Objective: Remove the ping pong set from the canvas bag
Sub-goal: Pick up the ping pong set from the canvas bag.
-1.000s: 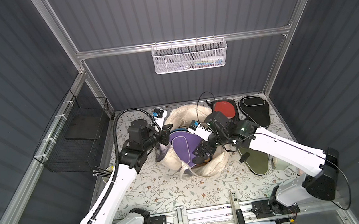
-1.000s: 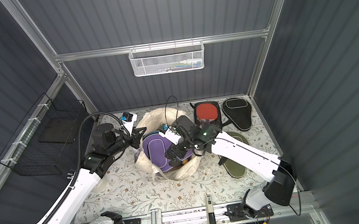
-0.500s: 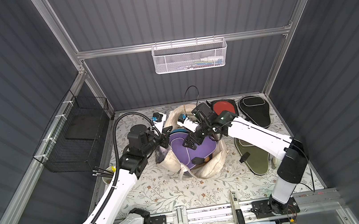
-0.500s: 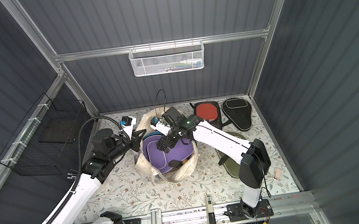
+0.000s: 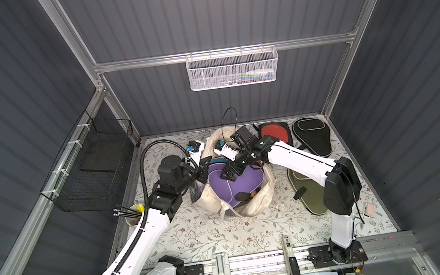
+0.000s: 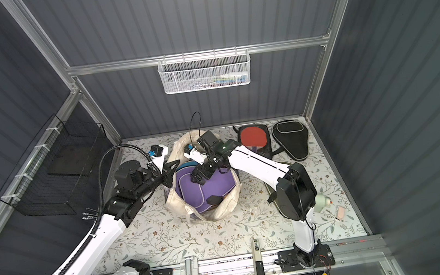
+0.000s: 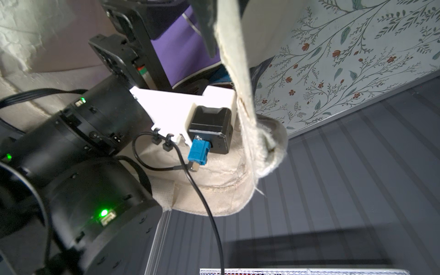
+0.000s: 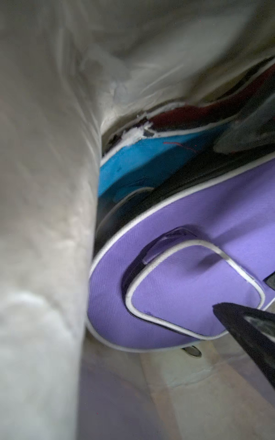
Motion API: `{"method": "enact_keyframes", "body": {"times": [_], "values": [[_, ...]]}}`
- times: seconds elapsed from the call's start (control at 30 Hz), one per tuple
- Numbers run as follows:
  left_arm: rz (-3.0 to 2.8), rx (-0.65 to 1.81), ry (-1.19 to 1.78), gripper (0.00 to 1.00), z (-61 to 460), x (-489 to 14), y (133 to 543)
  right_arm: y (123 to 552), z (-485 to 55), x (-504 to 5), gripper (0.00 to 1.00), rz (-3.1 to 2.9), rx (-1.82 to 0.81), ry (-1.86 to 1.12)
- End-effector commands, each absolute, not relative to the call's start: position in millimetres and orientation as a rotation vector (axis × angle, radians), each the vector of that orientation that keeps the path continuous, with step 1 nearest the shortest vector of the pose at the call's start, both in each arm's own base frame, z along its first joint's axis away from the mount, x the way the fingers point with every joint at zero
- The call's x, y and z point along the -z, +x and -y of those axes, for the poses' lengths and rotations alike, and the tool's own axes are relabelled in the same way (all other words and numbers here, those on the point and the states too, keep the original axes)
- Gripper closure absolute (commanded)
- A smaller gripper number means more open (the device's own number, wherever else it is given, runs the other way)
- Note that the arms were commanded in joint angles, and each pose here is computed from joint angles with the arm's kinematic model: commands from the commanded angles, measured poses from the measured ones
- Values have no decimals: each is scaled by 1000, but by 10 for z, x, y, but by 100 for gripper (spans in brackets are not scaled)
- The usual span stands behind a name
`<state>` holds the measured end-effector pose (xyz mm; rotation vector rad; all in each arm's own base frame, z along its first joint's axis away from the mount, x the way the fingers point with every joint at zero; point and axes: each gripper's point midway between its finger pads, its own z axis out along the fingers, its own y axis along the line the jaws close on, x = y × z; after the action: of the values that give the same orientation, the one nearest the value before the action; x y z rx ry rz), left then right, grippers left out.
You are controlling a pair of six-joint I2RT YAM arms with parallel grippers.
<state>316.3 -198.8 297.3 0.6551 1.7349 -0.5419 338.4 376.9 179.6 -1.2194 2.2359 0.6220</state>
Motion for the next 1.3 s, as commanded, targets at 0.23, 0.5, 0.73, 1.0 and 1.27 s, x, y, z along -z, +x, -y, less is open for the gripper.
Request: {"method": "enact_keyframes", "body": {"times": [0.23,0.5,0.73,1.0,1.27], "values": [[-1624,571,698,100,2075,-3164,3127,3499,-3896,-1705,1,-2208,-691,-1241],[-1626,558,704,100,2058,-3163,3111,3139,-3945,-1571,29,-2271,-912,-1354],[-1633,537,698,100,2027,-3147,3121,2959,-3772,-1616,84,-2302,-901,-1350],[-1647,505,686,100,1979,-3132,3132,2663,-3531,-1637,100,-2355,-879,-1304],[-1740,438,639,100,1885,-3011,3249,2242,-3408,-1950,100,-2310,-891,-1237]]}}
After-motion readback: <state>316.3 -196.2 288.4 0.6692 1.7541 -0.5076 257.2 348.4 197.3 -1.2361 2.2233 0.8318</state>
